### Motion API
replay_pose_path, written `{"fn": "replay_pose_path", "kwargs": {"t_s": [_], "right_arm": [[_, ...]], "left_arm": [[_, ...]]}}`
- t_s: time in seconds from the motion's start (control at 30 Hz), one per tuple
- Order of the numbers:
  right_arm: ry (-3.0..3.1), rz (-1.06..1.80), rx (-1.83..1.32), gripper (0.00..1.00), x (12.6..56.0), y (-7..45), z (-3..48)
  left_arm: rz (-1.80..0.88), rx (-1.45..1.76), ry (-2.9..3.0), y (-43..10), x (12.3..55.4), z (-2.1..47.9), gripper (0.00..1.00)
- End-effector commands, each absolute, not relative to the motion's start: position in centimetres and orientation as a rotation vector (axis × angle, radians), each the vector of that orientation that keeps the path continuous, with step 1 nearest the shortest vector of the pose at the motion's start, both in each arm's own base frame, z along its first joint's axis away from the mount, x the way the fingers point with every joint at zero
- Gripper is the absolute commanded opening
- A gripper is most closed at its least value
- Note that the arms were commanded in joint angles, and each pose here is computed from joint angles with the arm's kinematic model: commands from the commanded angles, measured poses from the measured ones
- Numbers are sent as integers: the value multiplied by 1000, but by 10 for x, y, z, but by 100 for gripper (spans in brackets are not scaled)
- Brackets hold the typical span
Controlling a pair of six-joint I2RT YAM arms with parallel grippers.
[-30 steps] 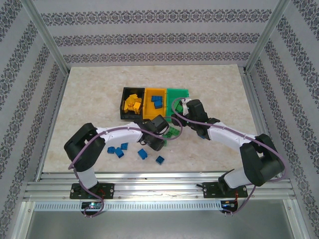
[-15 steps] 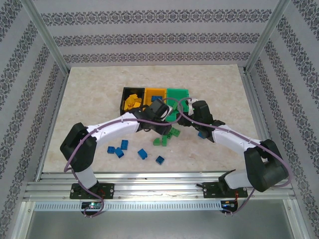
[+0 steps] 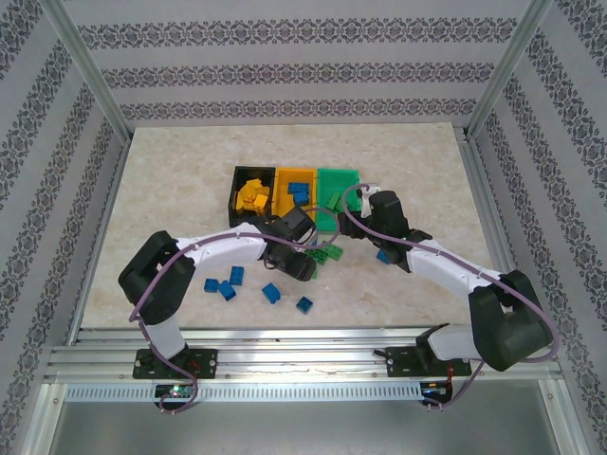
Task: Sort the legos into containers by color
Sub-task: Pick up the lego from the middle-left of the table.
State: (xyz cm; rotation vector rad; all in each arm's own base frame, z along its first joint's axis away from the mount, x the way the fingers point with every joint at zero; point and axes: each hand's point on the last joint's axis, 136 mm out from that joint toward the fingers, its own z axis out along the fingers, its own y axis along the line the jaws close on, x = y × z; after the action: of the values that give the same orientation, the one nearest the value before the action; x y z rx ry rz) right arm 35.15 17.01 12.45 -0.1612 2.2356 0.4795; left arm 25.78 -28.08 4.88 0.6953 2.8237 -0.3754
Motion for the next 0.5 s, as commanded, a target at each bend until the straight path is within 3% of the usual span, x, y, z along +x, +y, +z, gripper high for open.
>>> {"fn": "replay_pose_path", "kwargs": {"t_s": [0.0,0.27,0.47], "right_arm": [[2233,503,-149,56,352,171,121],[2239,507,-151,56,353,173,118],[2243,505,-151,56,353,173,117]], "left_arm": [[-388,652,2869,-278,252,42,66],[-402,644,2877,-281,263,28,58],[-422,660,2875,-285,264,30,38]]}}
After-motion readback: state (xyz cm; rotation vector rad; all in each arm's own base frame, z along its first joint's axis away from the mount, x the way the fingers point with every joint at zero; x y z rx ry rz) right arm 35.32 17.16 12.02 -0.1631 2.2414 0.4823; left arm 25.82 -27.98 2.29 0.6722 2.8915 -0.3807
